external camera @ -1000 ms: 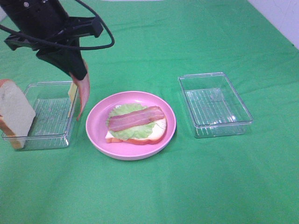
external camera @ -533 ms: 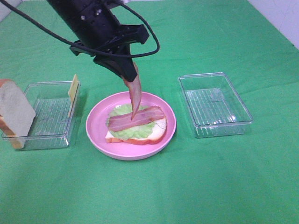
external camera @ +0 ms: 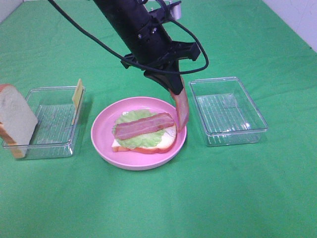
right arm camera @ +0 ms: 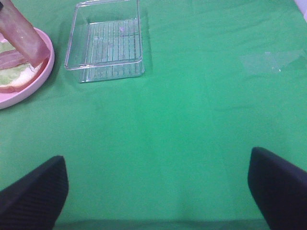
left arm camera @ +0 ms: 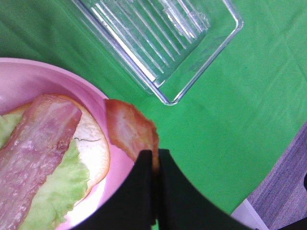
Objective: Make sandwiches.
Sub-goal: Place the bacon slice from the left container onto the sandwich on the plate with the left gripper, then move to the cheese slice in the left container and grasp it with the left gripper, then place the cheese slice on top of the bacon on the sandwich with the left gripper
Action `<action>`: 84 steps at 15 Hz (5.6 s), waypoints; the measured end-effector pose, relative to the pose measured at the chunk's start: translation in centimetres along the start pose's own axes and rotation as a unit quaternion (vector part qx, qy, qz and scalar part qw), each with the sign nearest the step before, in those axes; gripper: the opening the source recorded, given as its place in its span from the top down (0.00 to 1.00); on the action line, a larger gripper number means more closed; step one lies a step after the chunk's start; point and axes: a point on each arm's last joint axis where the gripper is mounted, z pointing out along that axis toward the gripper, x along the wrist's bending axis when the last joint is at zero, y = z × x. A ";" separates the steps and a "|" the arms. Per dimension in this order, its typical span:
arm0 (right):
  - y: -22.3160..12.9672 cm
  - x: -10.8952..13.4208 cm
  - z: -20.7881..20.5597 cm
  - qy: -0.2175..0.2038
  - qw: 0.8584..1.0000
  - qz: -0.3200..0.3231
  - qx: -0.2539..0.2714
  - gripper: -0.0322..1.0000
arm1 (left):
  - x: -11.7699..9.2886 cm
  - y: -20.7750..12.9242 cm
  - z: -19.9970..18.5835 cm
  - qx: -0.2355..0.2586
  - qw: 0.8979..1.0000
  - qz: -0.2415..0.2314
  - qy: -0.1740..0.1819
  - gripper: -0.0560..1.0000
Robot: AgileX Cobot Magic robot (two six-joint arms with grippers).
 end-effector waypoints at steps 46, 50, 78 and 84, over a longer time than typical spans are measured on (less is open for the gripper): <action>0.0 0.0 0.0 0.000 1.000 0.000 0.000 0.03 | 15.6 -2.0 -7.3 0.021 0.948 -0.201 0.246 0.01; 0.0 0.0 0.0 0.000 1.000 0.000 0.000 0.03 | 16.7 -2.3 -5.3 0.045 0.946 -0.207 0.245 0.01; 0.0 0.0 0.0 0.000 1.000 0.000 0.000 0.03 | 14.8 -1.5 -8.3 -0.005 0.947 -0.214 0.240 0.95; 0.0 0.0 0.0 0.000 1.000 0.000 0.000 0.03 | 9.6 -0.8 -12.6 -0.062 0.978 -0.166 0.110 0.95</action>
